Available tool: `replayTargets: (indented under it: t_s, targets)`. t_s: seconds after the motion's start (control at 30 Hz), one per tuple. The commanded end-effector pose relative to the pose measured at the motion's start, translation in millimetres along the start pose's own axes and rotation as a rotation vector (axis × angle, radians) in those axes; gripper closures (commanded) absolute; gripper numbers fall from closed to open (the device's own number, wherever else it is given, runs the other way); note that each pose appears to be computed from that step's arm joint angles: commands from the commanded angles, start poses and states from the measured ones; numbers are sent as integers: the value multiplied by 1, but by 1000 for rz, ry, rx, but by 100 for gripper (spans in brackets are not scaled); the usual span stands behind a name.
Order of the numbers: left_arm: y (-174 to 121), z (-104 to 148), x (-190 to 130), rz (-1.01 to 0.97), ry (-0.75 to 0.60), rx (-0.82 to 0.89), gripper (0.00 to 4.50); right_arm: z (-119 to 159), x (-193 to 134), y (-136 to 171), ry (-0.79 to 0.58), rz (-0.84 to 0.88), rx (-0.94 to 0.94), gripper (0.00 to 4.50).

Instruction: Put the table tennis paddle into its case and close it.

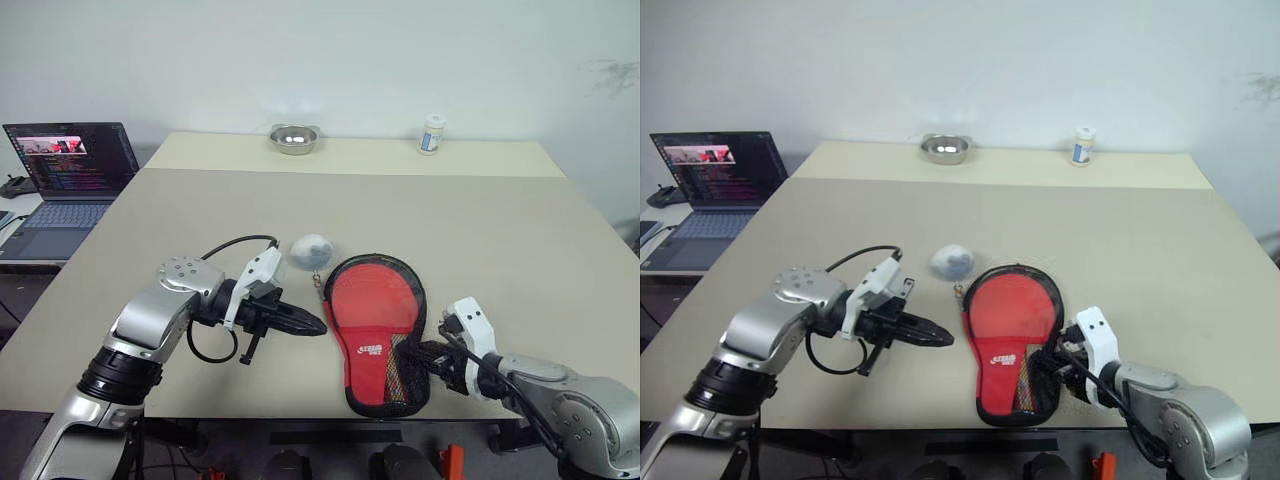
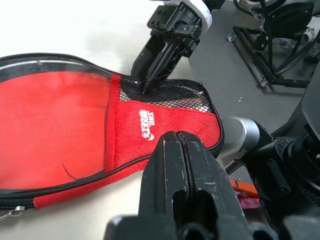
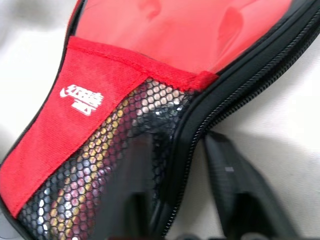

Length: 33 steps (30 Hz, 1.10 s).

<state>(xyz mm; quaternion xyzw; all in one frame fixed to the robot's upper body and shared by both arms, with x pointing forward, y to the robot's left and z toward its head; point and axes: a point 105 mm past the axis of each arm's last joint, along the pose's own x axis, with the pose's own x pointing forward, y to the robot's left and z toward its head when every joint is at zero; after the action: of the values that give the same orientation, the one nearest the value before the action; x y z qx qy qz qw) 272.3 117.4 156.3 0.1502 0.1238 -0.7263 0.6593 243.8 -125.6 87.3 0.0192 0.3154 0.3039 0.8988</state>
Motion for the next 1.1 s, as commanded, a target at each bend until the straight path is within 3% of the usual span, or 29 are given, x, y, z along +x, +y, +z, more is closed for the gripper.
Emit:
replayTargets:
  t_s: [0.03, 0.17, 0.27, 0.33, 0.57, 0.67, 0.87, 1.03, 1.1]
  targets:
    - [3, 8, -1, 24, -13, 43, 450, 27, -21, -5, -67, -3, -162, 145]
    - [9, 9, -8, 91, -30, 37, 450, 67, -38, -5, -166, 38, -299, 3]
    - [15, 11, -16, 155, -42, 28, 450, 90, -38, 3, -243, 93, -356, 3]
    - [20, 12, -23, 199, -39, 11, 450, 99, -21, 11, -272, 137, -366, 3]
    - [30, 17, -39, 326, -52, -26, 450, 93, 33, 30, -265, 266, -363, 3]
    - [32, 18, -42, 373, -67, -33, 392, 88, 49, 26, -257, 272, -369, 0]
    - [54, 23, -53, 542, -106, -33, 182, 76, 65, 15, -233, 243, -382, 0]
    - [82, 12, -61, 682, -55, -21, 6, 72, 70, 10, -232, 217, -368, 0]
    - [91, 11, -60, 697, -49, -23, 1, 71, 72, 11, -234, 211, -365, 0]
